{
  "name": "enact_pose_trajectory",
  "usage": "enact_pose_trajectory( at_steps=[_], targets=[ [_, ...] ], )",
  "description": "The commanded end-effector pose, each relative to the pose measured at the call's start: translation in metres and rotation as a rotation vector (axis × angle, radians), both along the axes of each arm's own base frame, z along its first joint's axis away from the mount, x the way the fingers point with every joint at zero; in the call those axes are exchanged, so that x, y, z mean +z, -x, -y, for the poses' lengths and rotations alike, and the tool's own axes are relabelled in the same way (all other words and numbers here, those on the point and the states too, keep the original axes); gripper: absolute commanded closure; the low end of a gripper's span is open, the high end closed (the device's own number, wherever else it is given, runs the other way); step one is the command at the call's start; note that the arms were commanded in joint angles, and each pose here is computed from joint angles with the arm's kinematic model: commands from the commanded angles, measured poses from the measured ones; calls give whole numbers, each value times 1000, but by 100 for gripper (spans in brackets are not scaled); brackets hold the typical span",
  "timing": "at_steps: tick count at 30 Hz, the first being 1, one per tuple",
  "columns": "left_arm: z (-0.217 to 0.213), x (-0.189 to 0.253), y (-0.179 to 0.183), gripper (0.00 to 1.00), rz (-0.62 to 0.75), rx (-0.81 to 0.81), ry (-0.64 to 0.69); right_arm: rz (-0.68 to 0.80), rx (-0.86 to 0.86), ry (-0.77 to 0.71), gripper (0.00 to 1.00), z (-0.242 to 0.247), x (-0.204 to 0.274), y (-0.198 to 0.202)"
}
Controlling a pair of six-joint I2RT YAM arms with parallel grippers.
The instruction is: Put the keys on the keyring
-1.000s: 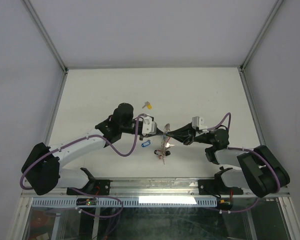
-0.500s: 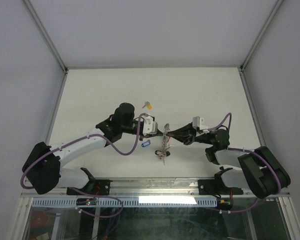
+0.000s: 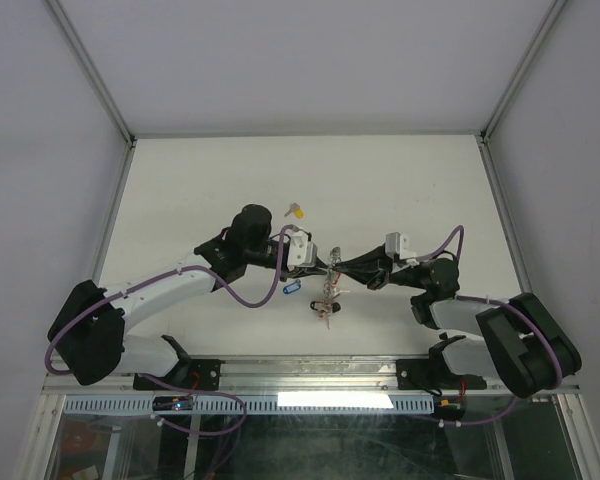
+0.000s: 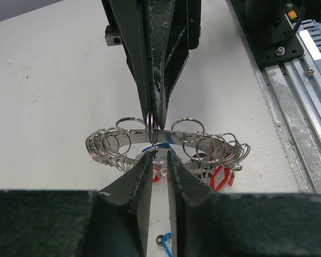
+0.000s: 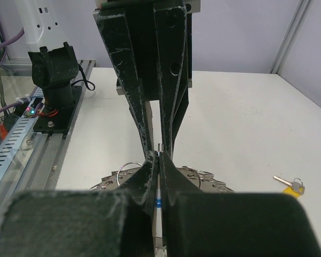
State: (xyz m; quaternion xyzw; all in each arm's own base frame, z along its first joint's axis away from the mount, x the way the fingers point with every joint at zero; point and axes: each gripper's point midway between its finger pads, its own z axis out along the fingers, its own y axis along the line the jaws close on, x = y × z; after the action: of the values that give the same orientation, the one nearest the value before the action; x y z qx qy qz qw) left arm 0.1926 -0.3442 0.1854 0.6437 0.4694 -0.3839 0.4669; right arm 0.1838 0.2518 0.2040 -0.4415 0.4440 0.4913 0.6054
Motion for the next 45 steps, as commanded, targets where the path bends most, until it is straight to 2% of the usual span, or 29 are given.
enact_pose_trajectory(
  at_steps=[1, 4, 7, 21, 32, 45],
  targets=[
    [0, 21, -2, 78, 57, -9, 44, 177, -34, -101, 100, 4, 43, -1],
    [-2, 26, -4, 70, 74, 11, 59, 178, -35, -101, 100, 4, 44, -1],
    [1, 32, -4, 69, 77, 11, 82, 179, -29, -99, 100, 4, 44, -1],
    [9, 38, -4, 77, 40, -8, 131, 181, -26, -97, 100, 4, 43, 0],
    [10, 27, 0, 75, 10, -26, 112, 183, -29, -100, 100, 4, 44, 0],
    [11, 24, -2, 79, 5, -28, 104, 182, -29, -98, 100, 4, 44, -1]
  ],
)
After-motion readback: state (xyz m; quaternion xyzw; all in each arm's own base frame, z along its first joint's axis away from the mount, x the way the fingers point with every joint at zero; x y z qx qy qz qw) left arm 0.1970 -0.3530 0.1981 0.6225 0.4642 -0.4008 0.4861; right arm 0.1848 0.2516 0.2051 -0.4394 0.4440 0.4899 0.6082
